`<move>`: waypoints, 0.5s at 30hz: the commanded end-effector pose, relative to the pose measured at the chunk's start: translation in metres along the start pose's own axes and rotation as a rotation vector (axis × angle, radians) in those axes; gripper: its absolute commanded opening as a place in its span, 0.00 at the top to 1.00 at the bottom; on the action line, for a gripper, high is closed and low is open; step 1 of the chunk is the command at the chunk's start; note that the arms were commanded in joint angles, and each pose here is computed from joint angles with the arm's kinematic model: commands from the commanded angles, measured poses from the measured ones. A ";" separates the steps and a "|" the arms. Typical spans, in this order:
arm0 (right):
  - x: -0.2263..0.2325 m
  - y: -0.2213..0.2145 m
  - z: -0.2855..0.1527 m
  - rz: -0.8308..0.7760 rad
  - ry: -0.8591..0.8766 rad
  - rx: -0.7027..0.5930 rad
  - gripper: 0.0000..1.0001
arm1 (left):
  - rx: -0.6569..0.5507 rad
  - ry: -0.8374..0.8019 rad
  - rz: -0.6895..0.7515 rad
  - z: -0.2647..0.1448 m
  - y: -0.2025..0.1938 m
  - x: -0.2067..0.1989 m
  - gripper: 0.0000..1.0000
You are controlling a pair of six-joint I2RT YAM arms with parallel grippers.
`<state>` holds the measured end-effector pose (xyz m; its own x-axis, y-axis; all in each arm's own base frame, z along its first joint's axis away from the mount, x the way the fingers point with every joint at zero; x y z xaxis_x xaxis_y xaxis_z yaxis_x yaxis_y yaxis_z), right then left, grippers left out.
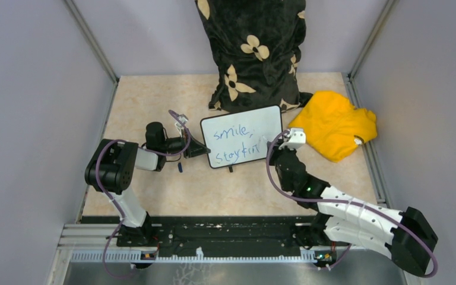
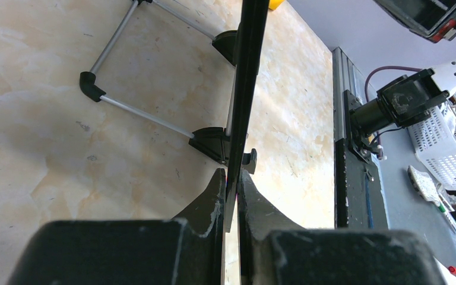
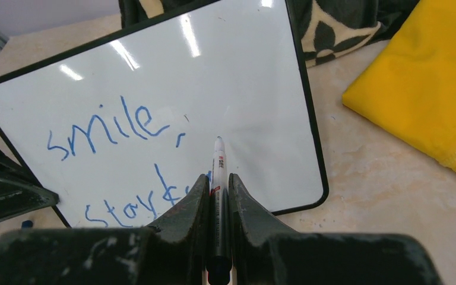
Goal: Write a sentence on the whiteboard
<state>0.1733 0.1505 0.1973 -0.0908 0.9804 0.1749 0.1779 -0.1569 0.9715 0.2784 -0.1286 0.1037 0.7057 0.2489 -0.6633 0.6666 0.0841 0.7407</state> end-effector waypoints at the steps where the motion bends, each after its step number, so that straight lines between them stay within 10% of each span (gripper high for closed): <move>1: 0.014 0.031 0.008 0.067 0.030 -0.088 1.00 | 0.029 0.026 -0.061 0.002 -0.010 0.006 1.00; 15: 0.011 0.023 0.019 0.056 0.008 -0.057 1.00 | 0.029 0.026 -0.061 0.002 -0.010 0.006 1.00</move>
<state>0.1864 0.1548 0.1991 -0.0823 0.9822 0.1687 0.1762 -0.1523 0.9725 0.2785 -0.1285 0.1036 0.7072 0.2495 -0.6616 0.6649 0.0835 0.7422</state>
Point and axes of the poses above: each gripper's point midway between its finger pads, its own z axis out along the fingers, its own x axis along the line the jaws close on, y = z × x, the point moved 10 cm from there along -z, back along the fingers, and after that the axes turned 5 degrees about -z, right-handed, at the moved point
